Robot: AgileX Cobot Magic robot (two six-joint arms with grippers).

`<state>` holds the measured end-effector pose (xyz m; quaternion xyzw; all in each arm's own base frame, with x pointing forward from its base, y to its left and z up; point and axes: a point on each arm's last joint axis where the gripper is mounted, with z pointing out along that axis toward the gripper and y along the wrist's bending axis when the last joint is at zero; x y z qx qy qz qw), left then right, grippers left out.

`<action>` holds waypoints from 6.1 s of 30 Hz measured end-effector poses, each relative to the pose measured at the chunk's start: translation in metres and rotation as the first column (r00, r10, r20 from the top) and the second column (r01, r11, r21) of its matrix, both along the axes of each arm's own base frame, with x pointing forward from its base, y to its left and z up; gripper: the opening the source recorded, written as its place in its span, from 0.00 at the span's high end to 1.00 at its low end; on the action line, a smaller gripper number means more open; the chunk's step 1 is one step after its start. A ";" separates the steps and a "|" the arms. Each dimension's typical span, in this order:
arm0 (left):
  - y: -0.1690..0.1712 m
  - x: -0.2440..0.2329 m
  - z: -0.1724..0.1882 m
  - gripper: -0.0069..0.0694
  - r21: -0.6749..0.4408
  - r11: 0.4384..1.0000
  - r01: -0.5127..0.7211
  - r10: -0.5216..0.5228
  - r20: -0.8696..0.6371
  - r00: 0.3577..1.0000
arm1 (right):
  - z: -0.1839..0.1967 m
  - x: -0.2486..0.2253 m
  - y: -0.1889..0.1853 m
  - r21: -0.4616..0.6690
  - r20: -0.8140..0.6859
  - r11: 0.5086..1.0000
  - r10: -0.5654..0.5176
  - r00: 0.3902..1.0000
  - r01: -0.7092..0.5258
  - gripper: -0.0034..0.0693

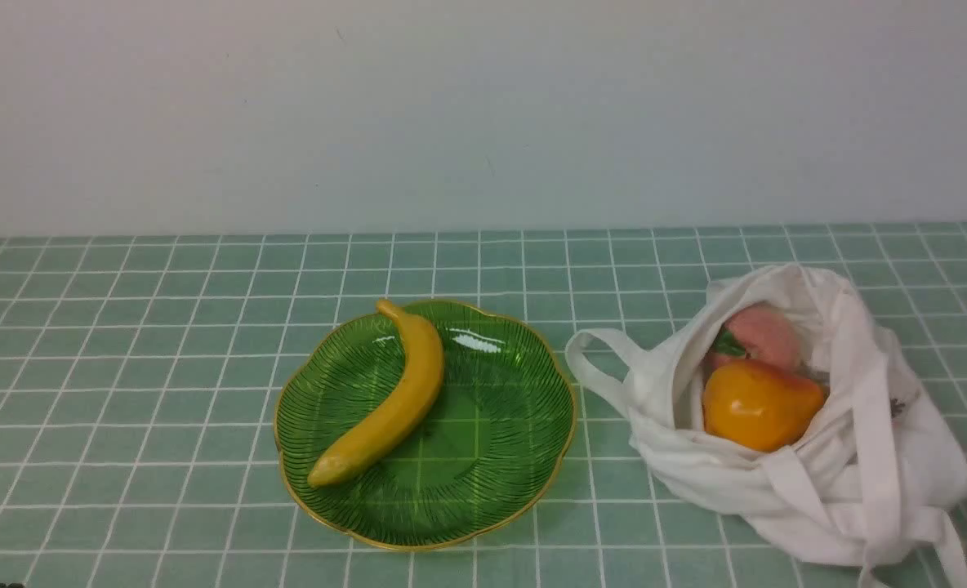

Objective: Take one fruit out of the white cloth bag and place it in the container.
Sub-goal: 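Reach into the cloth bag and grasp a fruit inside it with the right gripper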

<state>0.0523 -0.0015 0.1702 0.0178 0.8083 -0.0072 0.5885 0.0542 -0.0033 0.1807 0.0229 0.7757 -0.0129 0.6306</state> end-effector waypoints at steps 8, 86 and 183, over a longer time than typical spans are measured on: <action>0.000 0.000 0.000 0.92 0.000 1.000 0.000 0.000 0.000 1.000 | 0.000 0.000 0.000 0.000 0.000 1.000 0.000 1.000 0.000 0.97; 0.000 0.000 0.000 0.92 0.000 1.000 0.000 0.000 0.000 1.000 | 0.211 0.175 0.016 0.147 -0.536 0.963 0.270 0.800 -0.226 0.97; 0.000 0.000 0.000 0.92 0.000 1.000 0.000 0.000 0.000 1.000 | 0.009 0.298 0.138 -0.154 -0.969 0.854 -0.031 0.247 -0.497 0.05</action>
